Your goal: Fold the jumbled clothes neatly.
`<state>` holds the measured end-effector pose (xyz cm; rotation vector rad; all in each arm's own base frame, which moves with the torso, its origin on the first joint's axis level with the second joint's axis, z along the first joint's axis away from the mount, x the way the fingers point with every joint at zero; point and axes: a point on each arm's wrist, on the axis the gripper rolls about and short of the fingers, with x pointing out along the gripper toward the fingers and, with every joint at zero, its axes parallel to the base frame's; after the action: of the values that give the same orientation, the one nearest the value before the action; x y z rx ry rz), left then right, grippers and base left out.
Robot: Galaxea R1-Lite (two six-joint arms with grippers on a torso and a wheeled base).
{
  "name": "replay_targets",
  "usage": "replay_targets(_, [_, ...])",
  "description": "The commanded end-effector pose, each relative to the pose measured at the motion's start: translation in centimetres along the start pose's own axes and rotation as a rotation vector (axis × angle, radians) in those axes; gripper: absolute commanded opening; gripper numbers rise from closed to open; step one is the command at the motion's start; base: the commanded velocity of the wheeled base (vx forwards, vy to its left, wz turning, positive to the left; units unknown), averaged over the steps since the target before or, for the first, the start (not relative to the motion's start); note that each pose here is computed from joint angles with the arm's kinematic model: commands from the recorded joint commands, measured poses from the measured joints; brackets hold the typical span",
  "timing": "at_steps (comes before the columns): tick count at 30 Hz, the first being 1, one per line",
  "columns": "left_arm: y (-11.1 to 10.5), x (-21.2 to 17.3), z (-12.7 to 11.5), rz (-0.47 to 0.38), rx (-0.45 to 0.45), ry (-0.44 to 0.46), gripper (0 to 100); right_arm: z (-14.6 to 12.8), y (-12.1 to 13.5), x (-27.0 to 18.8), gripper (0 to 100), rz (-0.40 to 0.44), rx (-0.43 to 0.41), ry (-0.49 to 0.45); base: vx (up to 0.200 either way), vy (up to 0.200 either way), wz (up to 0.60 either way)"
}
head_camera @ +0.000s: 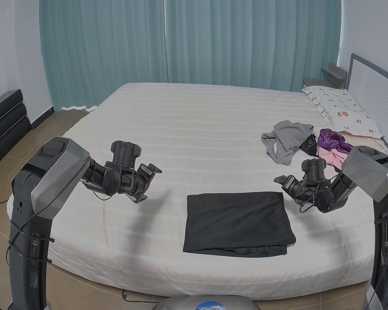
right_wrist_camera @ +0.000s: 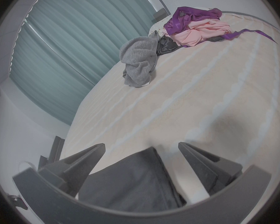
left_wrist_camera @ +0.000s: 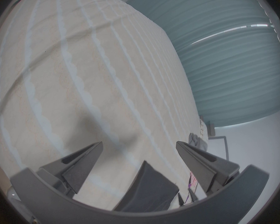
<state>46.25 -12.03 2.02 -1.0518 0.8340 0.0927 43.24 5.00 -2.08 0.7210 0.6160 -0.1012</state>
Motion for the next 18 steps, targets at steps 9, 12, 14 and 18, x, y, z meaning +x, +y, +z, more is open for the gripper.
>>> replay_targets(9, [-0.6, -1.2, -5.3, 0.019, 0.116, 0.106, 100, -1.0, 1.2, -6.3, 100, 0.026, 0.198, 0.061, -0.022, 0.000, 0.00])
replay_targets(12, [-0.7, -1.2, -5.7, 0.018, 0.124, 0.112, 100, -0.8, 0.7, -6.2, 100, 0.034, 0.205, 0.051, -0.200, 0.000, 0.00])
replay_targets(14, [-0.7, -1.2, -5.7, 0.018, 0.124, 0.112, 100, -0.9, 0.3, -6.1, 100, 0.030, 0.204, 0.060, -0.200, 0.000, 0.00])
replay_targets(18, [-0.6, -1.1, -5.7, 0.018, 0.126, 0.112, 100, -0.9, -0.2, -5.9, 100, 0.021, 0.209, 0.068, 0.000, 0.000, 0.00])
